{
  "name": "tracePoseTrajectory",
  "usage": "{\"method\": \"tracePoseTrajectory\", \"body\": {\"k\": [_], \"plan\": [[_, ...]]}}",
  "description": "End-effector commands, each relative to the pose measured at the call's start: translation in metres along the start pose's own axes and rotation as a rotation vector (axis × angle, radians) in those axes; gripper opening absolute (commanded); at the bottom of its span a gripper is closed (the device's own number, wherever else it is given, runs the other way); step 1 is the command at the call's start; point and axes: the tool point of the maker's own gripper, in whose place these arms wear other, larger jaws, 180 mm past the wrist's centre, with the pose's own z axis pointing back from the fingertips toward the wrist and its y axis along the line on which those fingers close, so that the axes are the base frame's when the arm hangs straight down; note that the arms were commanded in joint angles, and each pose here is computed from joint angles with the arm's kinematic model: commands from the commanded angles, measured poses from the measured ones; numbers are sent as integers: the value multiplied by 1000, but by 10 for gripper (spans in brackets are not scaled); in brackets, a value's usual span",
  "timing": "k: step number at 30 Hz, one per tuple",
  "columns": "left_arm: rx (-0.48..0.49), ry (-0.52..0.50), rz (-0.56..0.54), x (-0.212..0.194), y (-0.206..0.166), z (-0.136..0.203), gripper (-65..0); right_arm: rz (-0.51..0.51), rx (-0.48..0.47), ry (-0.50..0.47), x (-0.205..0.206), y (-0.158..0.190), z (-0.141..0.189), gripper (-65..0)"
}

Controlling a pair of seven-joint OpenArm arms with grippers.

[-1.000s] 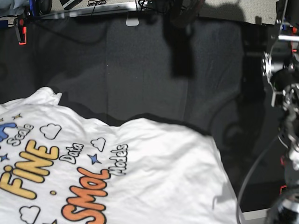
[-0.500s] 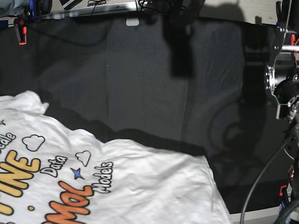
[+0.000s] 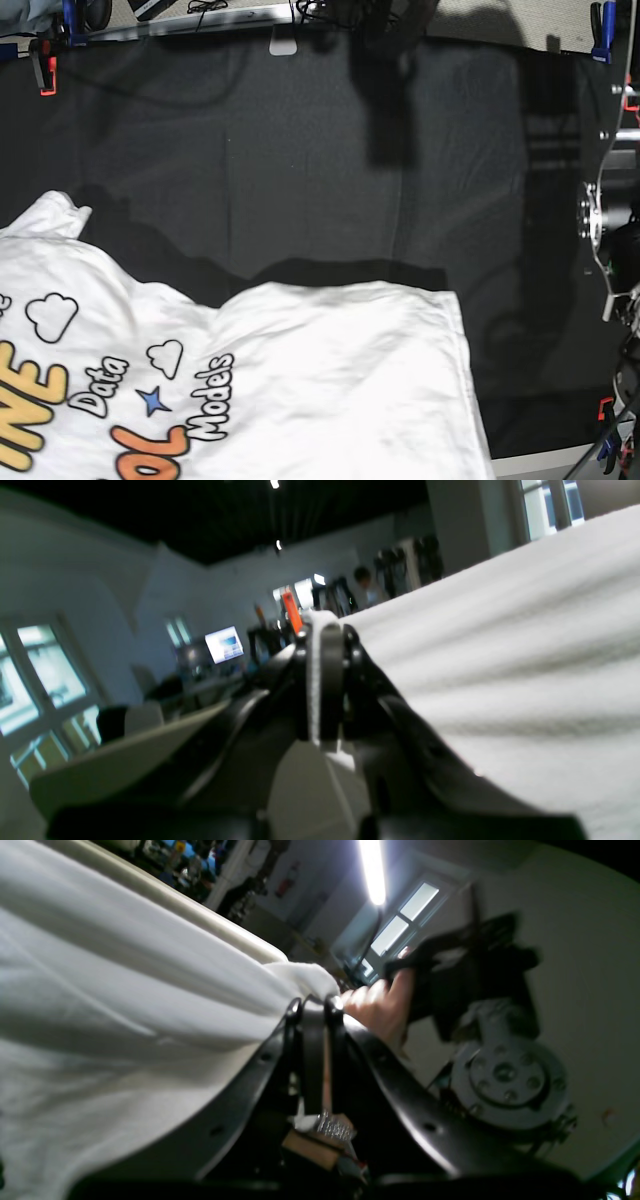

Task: Layout the t-shirt on the table in an organized manner, then fold the t-shirt properly
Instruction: 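Swing the raised t-shirt with both grippers and lay it down, then hold the shirt corner up with the left gripper over the table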

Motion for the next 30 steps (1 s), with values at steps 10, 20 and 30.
{"method": "tracePoseTrajectory", "body": {"k": [10, 20, 30], "plan": [[40, 37, -20, -7, 11, 0, -650, -102, -4, 97, -27, -17, -2, -650], [37, 52, -16, -14, 10, 1, -650, -190, 109, 111, -62, 13, -1, -650], [-6, 163, 49, -63, -25, 7, -650, -474, 271, 284, -188, 115, -3, -650]]}}
